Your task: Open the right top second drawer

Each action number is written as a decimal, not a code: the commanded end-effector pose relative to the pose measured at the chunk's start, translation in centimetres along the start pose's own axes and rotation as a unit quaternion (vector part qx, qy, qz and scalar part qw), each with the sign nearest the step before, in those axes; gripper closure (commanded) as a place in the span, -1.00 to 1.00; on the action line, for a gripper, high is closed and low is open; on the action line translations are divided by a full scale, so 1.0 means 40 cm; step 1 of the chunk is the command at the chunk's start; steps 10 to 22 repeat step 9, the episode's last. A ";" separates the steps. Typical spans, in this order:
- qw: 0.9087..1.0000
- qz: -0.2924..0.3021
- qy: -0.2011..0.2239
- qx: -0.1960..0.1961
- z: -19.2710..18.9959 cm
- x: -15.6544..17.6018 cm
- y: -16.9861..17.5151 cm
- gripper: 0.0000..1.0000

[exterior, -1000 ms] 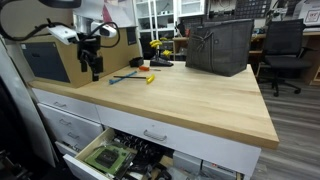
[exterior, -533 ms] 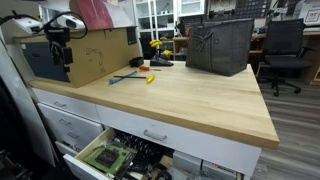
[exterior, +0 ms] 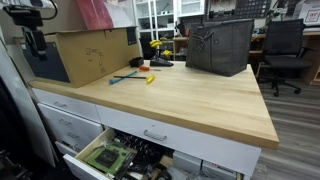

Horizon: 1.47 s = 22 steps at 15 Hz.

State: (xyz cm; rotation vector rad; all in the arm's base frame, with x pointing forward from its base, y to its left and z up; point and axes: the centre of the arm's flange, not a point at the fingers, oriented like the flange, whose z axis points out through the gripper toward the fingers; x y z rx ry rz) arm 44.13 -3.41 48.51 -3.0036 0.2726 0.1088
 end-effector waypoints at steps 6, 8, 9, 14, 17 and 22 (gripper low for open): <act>0.995 -0.056 0.032 -0.073 -0.164 -0.088 -0.001 -1.00; 0.997 -0.040 0.038 -0.062 -0.140 -0.086 0.005 -1.00; 0.996 -0.042 0.040 -0.065 -0.147 -0.086 0.005 -1.00; 0.996 -0.042 0.040 -0.065 -0.147 -0.086 0.005 -1.00; 0.996 -0.042 0.040 -0.065 -0.147 -0.086 0.005 -1.00; 0.996 -0.042 0.040 -0.065 -0.147 -0.086 0.005 -1.00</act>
